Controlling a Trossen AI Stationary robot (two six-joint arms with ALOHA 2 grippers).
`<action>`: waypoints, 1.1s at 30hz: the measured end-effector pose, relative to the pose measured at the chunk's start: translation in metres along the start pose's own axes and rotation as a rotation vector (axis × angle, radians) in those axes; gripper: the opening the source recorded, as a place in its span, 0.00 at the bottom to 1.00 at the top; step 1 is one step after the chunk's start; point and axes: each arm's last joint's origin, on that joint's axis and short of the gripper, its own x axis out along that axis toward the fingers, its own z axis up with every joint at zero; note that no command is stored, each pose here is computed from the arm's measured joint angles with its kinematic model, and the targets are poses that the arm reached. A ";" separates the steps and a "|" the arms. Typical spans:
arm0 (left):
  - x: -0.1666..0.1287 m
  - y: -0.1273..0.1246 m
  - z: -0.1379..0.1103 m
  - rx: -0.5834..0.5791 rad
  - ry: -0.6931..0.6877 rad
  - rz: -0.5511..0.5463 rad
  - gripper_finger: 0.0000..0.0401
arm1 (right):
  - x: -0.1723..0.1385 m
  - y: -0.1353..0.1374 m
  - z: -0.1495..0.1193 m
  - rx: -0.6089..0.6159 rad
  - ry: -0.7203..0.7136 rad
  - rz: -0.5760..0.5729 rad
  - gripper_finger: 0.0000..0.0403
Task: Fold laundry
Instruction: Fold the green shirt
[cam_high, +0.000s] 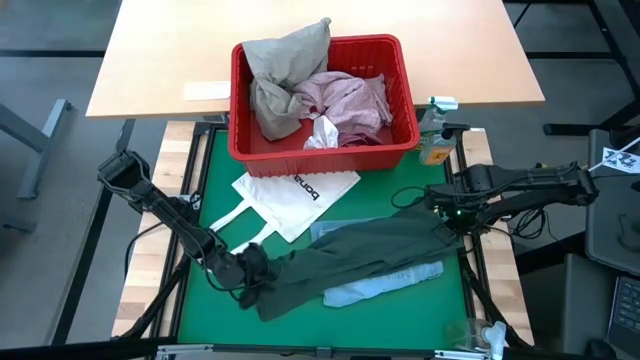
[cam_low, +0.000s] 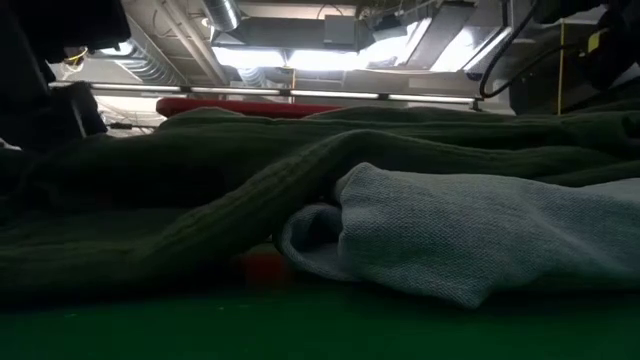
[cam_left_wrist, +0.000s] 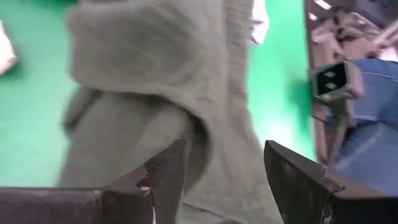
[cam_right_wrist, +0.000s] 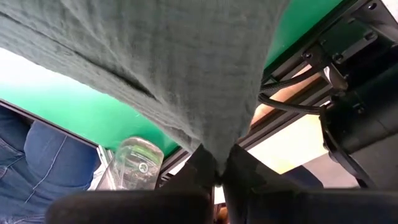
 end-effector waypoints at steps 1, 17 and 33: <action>0.000 0.001 0.000 0.003 -0.013 0.019 0.52 | 0.000 0.000 0.000 0.000 0.000 0.000 0.04; 0.012 0.003 0.003 -0.117 -0.129 0.057 0.52 | 0.000 0.000 0.000 -0.003 0.000 0.000 0.04; 0.027 0.004 0.006 -0.192 -0.172 0.018 0.12 | 0.000 0.000 0.000 -0.004 -0.007 -0.006 0.04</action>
